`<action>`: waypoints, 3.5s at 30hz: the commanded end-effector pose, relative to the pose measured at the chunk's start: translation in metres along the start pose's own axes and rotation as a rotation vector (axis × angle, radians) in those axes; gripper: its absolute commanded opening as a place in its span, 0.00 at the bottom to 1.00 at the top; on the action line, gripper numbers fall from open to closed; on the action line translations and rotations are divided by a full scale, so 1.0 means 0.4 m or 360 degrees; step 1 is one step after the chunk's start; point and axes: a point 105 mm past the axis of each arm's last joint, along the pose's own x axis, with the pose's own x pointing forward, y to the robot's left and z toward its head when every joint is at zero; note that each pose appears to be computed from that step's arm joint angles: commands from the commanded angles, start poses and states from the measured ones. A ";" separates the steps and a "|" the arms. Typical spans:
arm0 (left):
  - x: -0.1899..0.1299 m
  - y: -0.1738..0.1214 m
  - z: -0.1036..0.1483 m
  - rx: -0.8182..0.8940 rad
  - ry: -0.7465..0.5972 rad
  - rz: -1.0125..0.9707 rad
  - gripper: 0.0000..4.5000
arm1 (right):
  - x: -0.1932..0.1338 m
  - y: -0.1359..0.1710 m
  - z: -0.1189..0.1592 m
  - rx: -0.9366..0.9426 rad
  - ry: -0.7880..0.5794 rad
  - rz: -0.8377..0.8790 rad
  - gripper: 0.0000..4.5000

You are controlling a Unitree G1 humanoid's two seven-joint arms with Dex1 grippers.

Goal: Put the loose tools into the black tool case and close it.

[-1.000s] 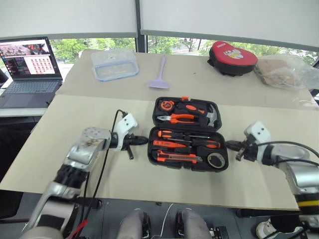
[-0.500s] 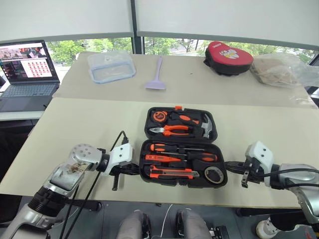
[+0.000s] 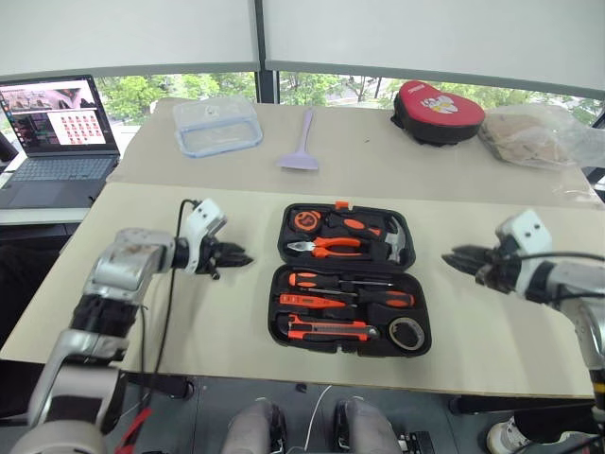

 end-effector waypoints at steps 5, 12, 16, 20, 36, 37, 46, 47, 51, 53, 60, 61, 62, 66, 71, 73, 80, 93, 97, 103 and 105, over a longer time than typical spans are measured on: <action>0.082 -0.015 0.105 -0.0170 -0.0136 0.0000 0.78 | 0.109 -0.024 0.042 0.0220 0.0058 -0.0121 0.70; 0.134 -0.016 0.117 -0.0136 -0.0125 0.0058 0.78 | 0.165 -0.034 0.014 0.0272 0.0173 -0.0183 0.70; 0.143 -0.014 0.116 -0.0160 -0.0146 0.0075 0.53 | 0.178 -0.028 0.014 0.0282 0.0168 -0.0186 0.46; 0.143 -0.019 0.106 -0.0165 -0.0147 0.0056 0.22 | 0.182 -0.009 0.024 0.0299 0.0135 -0.0153 0.16; 0.092 -0.091 0.259 0.0107 -0.0694 -0.0065 0.00 | 0.170 0.017 0.254 0.0253 -0.0374 -0.0150 0.00; 0.086 -0.095 0.281 0.0130 -0.0756 -0.0056 0.00 | 0.167 0.011 0.275 0.0262 -0.0417 -0.0169 0.00; 0.054 -0.145 0.290 0.0428 -0.0904 -0.0135 0.00 | 0.123 0.044 0.299 -0.0083 -0.0582 -0.0141 0.00; 0.054 -0.148 0.270 0.0472 -0.0883 -0.0132 0.00 | 0.119 0.053 0.283 -0.0105 -0.0576 -0.0127 0.00; 0.046 -0.157 0.188 0.0606 -0.0828 -0.0097 0.00 | 0.107 0.087 0.188 -0.0186 -0.0503 -0.0130 0.00; 0.036 -0.167 0.154 0.0718 -0.0814 -0.0055 0.00 | 0.095 0.096 0.142 -0.0232 -0.0488 -0.0176 0.00; 0.002 -0.188 0.112 0.0857 -0.0837 0.0044 0.00 | 0.040 0.125 0.122 -0.0444 -0.0657 -0.0220 0.00; -0.005 -0.187 0.105 0.0849 -0.0839 0.0064 0.00 | 0.030 0.128 0.113 -0.0434 -0.0658 -0.0208 0.00; -0.015 -0.184 0.093 0.0815 -0.0837 0.0090 0.00 | 0.014 0.135 0.100 -0.0408 -0.0664 -0.0180 0.00; -0.060 -0.185 0.045 0.0724 -0.0801 0.0135 0.08 | -0.049 0.175 0.057 -0.0353 -0.0636 -0.0042 0.08; -0.181 -0.162 -0.006 0.0543 -0.0674 0.0201 0.44 | -0.166 0.196 0.008 -0.0370 -0.0424 0.0091 0.35; -0.209 -0.163 -0.037 0.0464 -0.0564 0.0120 0.57 | -0.196 0.213 -0.023 -0.0343 -0.0302 0.0213 0.35; -0.255 -0.107 -0.125 0.0409 -0.0211 0.0052 0.57 | -0.234 0.275 -0.121 -0.0314 0.0005 0.0517 0.35; -0.055 -0.014 0.026 0.0911 -0.0182 -0.0076 0.00 | -0.181 0.328 -0.175 -0.0523 0.0165 0.0749 0.00; 0.026 -0.049 0.053 0.1073 -0.0144 -0.0228 0.00 | -0.146 0.334 -0.162 -0.0561 0.0140 0.0769 0.00; 0.074 -0.098 0.031 0.1315 -0.0001 -0.0482 0.00 | -0.073 0.294 -0.134 -0.0640 0.0115 0.0608 0.00; 0.067 -0.110 0.010 0.1369 0.0073 -0.0586 0.00 | -0.048 0.256 -0.117 -0.0679 0.0099 0.0481 0.00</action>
